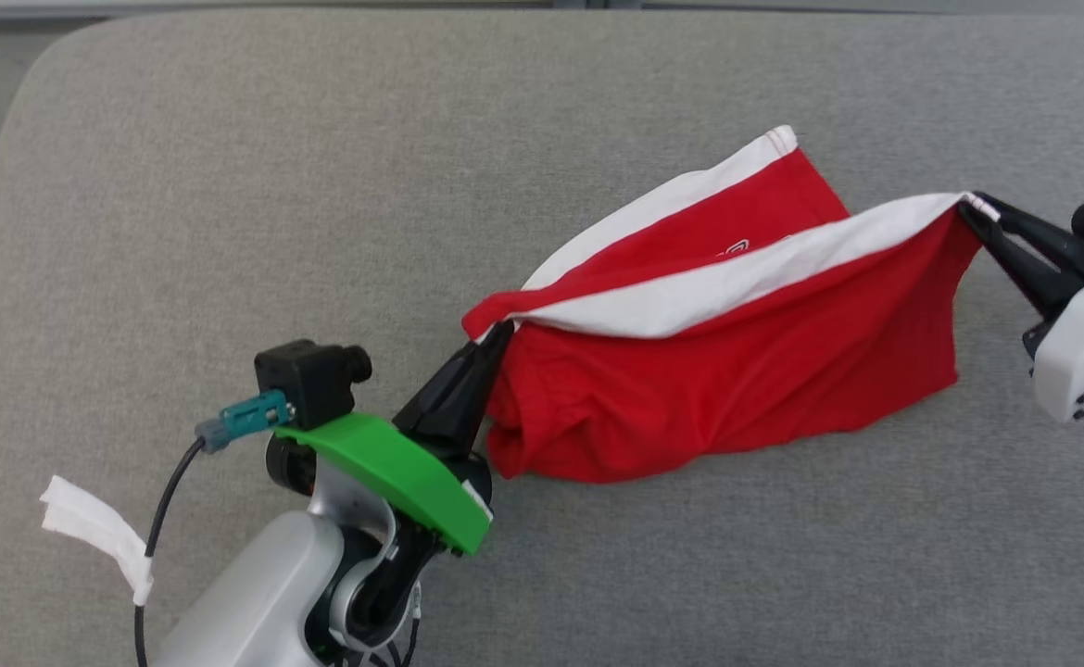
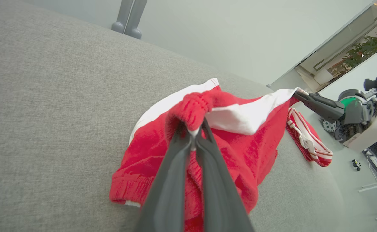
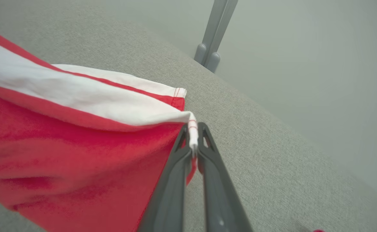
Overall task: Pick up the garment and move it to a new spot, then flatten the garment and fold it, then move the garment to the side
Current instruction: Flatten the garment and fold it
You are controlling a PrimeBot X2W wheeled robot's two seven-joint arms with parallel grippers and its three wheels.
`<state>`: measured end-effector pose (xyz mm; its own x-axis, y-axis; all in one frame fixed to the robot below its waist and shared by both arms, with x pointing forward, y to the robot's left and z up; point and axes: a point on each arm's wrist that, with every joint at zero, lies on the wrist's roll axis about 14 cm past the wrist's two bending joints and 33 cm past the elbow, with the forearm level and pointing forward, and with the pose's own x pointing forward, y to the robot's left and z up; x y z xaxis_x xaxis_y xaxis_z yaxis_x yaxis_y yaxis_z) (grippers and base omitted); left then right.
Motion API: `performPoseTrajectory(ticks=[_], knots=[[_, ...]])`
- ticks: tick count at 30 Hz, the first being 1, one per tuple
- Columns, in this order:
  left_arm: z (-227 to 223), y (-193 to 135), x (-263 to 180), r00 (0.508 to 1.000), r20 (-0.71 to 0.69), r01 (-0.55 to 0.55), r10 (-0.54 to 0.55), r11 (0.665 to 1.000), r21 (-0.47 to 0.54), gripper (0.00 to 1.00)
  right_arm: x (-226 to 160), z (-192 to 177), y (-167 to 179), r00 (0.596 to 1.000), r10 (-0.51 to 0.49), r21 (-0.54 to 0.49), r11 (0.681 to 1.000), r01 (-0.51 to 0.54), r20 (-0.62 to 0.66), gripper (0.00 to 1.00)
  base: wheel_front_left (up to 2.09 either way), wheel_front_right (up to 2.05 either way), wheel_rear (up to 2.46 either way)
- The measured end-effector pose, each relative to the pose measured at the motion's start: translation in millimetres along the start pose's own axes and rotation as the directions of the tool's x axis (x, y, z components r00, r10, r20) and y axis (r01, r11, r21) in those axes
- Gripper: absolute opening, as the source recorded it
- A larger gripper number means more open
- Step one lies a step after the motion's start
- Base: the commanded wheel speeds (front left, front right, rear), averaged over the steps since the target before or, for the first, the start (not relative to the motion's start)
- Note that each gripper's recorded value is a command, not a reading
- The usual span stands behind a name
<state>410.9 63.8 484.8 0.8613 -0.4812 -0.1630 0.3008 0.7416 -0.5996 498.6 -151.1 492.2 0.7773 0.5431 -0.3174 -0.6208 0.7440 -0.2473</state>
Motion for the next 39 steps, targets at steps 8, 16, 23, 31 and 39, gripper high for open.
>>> performPoseTrajectory(ticks=[8,16,23,31,39], knots=[[-13,47,17,0.990,-0.015,-0.139,0.138,0.989,-0.054,0.00,77,-25,7,0.992,0.100,0.039,0.994,-0.098,-0.079,0.00,0.00,0.00,0.00],[-18,71,17,0.980,-0.001,-0.199,0.200,0.977,-0.079,0.01,124,-33,20,0.980,0.174,0.011,0.985,-0.174,-0.096,0.00,0.00,0.00,0.00],[-22,82,19,0.973,0.010,-0.231,0.232,0.970,-0.079,1.00,143,-34,21,0.981,0.180,-0.001,0.984,-0.180,-0.072,1.00,0.00,0.00,0.00],[-22,85,4,0.958,0.058,-0.279,0.279,0.960,-0.012,1.00,131,-16,5,0.992,0.121,0.057,0.991,-0.119,-0.035,1.00,0.00,0.00,0.00],[-3,81,-47,0.900,0.220,-0.397,0.378,0.916,0.050,1.00,84,-19,-2,0.992,0.064,0.157,0.986,-0.046,-0.109,1.00,0.00,0.00,0.00]])
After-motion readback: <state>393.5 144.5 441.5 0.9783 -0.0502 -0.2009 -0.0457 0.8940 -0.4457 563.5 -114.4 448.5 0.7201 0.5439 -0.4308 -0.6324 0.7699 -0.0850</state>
